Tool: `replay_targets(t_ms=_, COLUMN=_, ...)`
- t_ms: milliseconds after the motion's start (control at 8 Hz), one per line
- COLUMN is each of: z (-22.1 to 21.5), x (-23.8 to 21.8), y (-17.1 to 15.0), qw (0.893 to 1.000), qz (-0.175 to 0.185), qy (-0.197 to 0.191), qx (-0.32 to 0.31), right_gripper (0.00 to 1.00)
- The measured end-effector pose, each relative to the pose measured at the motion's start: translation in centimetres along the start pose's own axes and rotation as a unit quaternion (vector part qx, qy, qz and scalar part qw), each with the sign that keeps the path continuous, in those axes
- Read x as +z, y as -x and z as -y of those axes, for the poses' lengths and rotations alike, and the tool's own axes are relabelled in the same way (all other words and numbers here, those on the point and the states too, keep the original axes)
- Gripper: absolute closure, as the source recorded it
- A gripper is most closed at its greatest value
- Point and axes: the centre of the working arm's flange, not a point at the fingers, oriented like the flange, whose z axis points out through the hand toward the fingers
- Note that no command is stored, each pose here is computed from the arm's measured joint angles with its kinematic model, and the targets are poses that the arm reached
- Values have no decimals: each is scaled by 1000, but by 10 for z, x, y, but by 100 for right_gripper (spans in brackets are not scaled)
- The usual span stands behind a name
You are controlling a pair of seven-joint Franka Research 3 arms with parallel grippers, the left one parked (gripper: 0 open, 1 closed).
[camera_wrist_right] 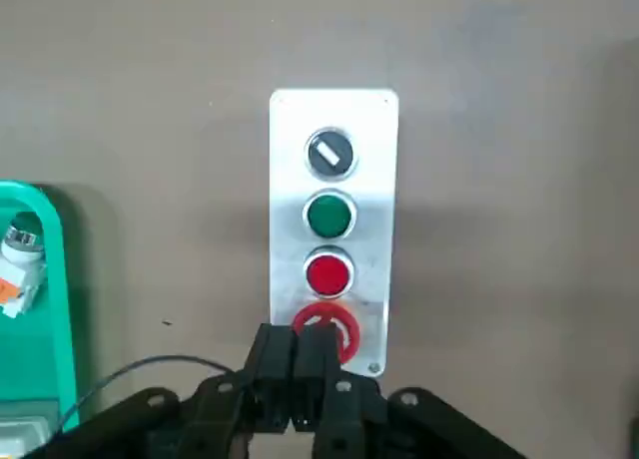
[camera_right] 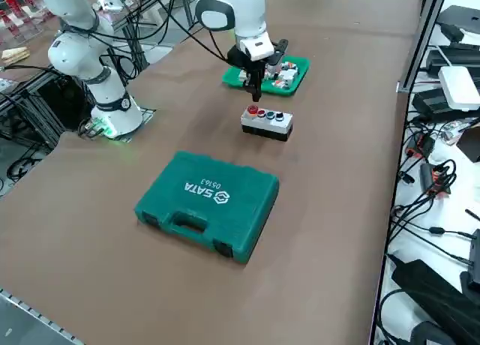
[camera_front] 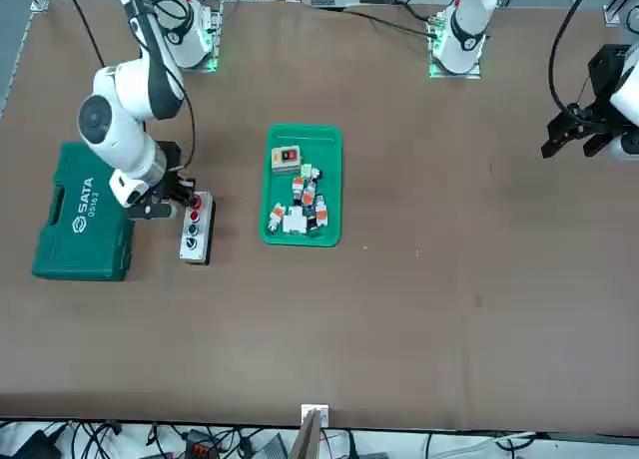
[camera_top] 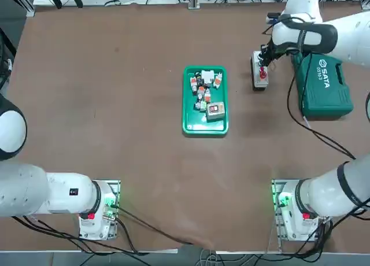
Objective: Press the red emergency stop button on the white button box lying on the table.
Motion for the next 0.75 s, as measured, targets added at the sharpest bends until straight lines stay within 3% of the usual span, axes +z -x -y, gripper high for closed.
replay_targets(t_ms=750, z=-3, x=18, y=13, qw=1000, qz=7, qy=14, qx=23, right_gripper=98)
